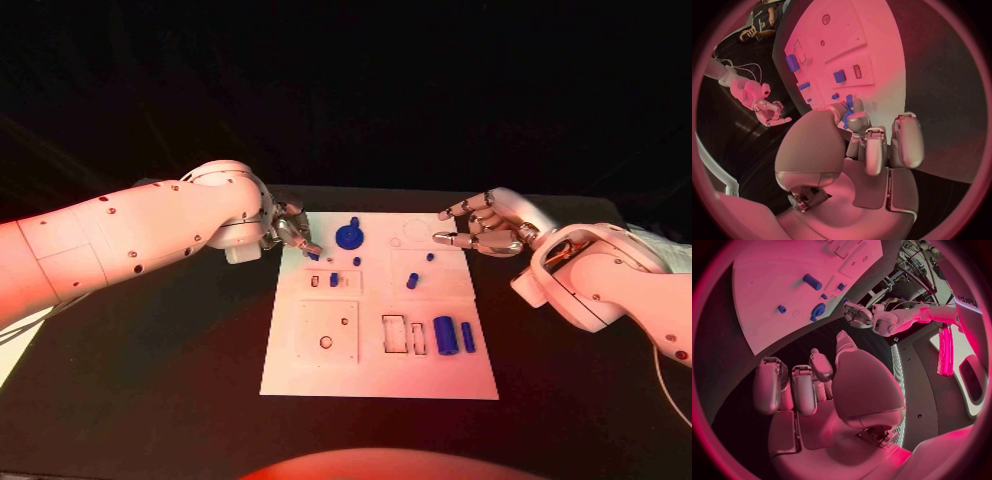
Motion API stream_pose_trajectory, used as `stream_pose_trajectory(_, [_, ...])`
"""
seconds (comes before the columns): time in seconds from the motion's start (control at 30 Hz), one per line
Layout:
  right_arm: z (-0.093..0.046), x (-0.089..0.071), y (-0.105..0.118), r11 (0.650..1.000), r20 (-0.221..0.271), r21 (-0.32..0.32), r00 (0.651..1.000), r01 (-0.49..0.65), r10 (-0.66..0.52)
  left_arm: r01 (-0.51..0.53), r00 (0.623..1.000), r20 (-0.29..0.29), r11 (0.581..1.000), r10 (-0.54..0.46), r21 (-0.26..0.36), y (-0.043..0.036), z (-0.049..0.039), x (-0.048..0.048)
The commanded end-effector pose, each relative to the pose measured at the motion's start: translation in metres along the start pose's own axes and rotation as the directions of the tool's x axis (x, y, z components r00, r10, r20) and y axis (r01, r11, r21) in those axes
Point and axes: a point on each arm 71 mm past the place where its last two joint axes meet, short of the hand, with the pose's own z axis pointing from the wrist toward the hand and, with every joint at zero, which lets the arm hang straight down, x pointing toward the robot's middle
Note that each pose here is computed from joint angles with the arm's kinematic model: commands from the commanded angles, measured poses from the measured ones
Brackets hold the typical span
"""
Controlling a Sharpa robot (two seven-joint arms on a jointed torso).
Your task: Assemble the parts on the task board
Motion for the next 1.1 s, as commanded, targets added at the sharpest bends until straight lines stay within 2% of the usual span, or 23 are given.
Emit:
stream_pose_trajectory(0.03, [0.000, 0.002, 0.000, 1.000, -0.013, -0.005, 1.000, 0.001, -0.001, -0.034, 0.997, 0.065, 0.999, 0.032, 0.029, -0.0024, -0.0022, 0.0040])
stream_pose_trajectory(0.27, [-0.001, 0.002, 0.000, 1.000, -0.014, -0.004, 1.000, 0.000, 0.000, -0.077, 0.995, 0.059, 0.997, 0.075, 0.031, -0.0008, -0.0010, 0.0212])
stream_pose_trajectory(0.57, [-0.001, 0.003, -0.001, 1.000, -0.016, -0.004, 1.000, -0.001, 0.001, -0.102, 0.995, 0.023, 0.995, 0.102, 0.015, 0.0040, 0.0017, 0.0352])
stream_pose_trajectory(1.1, [-0.001, 0.003, 0.000, 1.000, -0.020, -0.005, 1.000, -0.002, 0.002, -0.126, 0.992, -0.026, 0.992, 0.126, 0.009, 0.0045, 0.0021, 0.0453])
